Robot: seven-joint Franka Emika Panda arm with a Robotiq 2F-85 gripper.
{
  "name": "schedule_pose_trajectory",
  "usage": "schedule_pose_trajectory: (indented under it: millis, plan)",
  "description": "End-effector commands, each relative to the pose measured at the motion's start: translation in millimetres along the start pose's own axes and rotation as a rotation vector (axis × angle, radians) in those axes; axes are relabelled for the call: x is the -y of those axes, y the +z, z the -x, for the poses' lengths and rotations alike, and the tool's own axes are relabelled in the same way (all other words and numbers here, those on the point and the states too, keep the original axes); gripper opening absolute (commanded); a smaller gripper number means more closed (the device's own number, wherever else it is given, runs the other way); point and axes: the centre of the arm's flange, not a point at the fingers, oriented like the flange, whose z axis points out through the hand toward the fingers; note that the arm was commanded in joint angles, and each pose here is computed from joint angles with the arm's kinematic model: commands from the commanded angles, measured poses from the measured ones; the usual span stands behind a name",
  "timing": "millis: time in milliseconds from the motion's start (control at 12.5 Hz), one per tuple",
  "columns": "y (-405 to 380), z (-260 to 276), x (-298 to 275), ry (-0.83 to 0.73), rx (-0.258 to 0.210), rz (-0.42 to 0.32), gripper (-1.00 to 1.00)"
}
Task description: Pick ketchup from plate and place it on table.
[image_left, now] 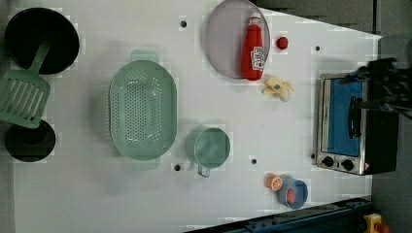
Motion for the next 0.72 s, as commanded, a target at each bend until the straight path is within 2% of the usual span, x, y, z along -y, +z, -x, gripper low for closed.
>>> schedule_pose_trajectory:
  millis: [80,240,720]
  plan:
    - [30.5,-11.3,15.3,-0.174,-0.004,-0.016,1.00]
    - [61.8,-29.6,27.3,-0.280,-0.021,-0.034,1.00]
    - [148.5,-69.4,62.7,-0.596,-0.129,-0.091,1.00]
